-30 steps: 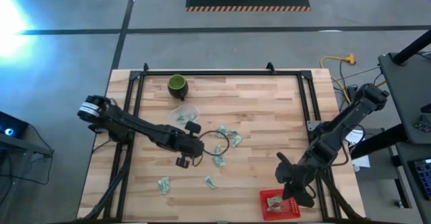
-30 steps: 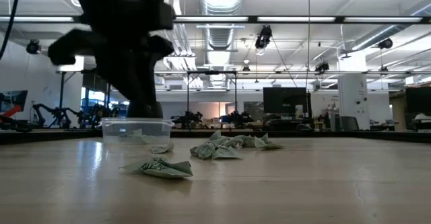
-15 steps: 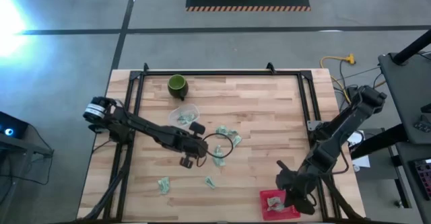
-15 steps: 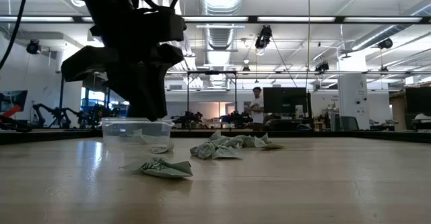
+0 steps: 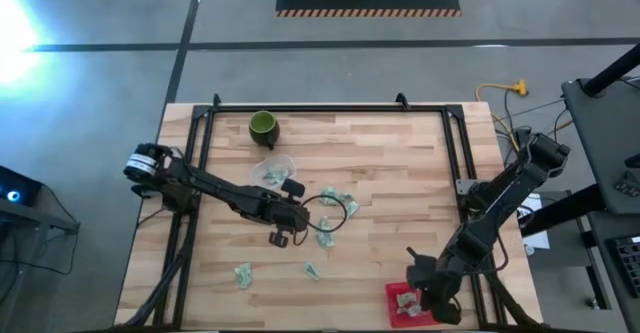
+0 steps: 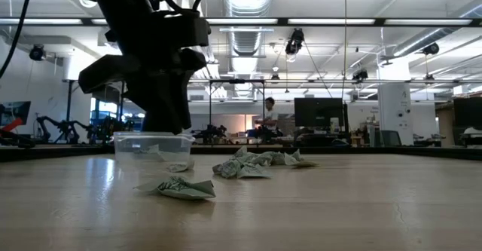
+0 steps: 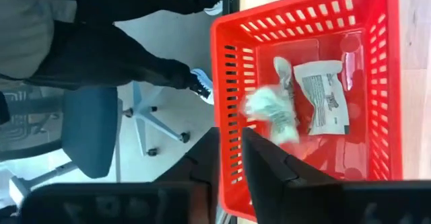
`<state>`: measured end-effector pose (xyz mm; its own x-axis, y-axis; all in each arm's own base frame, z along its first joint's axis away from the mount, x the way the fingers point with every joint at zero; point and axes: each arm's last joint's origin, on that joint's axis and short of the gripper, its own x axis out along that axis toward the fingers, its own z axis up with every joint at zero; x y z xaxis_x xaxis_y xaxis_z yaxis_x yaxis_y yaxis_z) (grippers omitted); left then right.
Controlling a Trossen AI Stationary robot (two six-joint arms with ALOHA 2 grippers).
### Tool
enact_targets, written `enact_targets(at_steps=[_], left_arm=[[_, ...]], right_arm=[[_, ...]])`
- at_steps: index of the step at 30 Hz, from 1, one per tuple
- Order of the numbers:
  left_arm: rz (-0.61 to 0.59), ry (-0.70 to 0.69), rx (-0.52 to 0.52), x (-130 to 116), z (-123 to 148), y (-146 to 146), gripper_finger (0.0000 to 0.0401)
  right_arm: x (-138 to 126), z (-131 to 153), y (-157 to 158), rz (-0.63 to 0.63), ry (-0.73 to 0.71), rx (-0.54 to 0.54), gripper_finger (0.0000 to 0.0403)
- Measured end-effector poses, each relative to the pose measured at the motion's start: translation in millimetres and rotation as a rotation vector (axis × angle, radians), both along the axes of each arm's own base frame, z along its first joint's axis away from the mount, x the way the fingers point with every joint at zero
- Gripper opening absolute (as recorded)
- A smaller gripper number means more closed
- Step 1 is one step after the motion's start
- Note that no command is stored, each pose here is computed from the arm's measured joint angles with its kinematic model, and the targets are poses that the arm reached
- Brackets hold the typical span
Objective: Pick and place items into bin
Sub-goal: Put the green stevia packet into the transparent bin
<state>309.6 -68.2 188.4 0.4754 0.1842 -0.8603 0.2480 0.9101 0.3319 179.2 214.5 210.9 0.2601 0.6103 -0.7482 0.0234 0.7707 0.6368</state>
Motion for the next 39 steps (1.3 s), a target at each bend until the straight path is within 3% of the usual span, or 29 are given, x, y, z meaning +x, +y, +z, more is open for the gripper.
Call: enact_targets(at_steps=[10,15,28,39], left_arm=[[-0.021,0.000,0.011,1,-1,1,0.0085],[-0.111,0.022,-0.062,5,-7,-1,0.0085],[-0.210,0.000,-0.067,12,-10,-3,0.0087],[-0.270,0.042,-0.020,15,-22,1,0.0176]], right_arm=[[-1,3,-2,-0.012,-0.014,-0.010,0.0115],[-3,5,-6,-0.043,-0.039,-0.047,0.0113],[-10,37,-30,-0.252,-0.325,-0.177,0.0099],[-12,44,-36,-0.283,-0.396,-0.222,0.0086]])
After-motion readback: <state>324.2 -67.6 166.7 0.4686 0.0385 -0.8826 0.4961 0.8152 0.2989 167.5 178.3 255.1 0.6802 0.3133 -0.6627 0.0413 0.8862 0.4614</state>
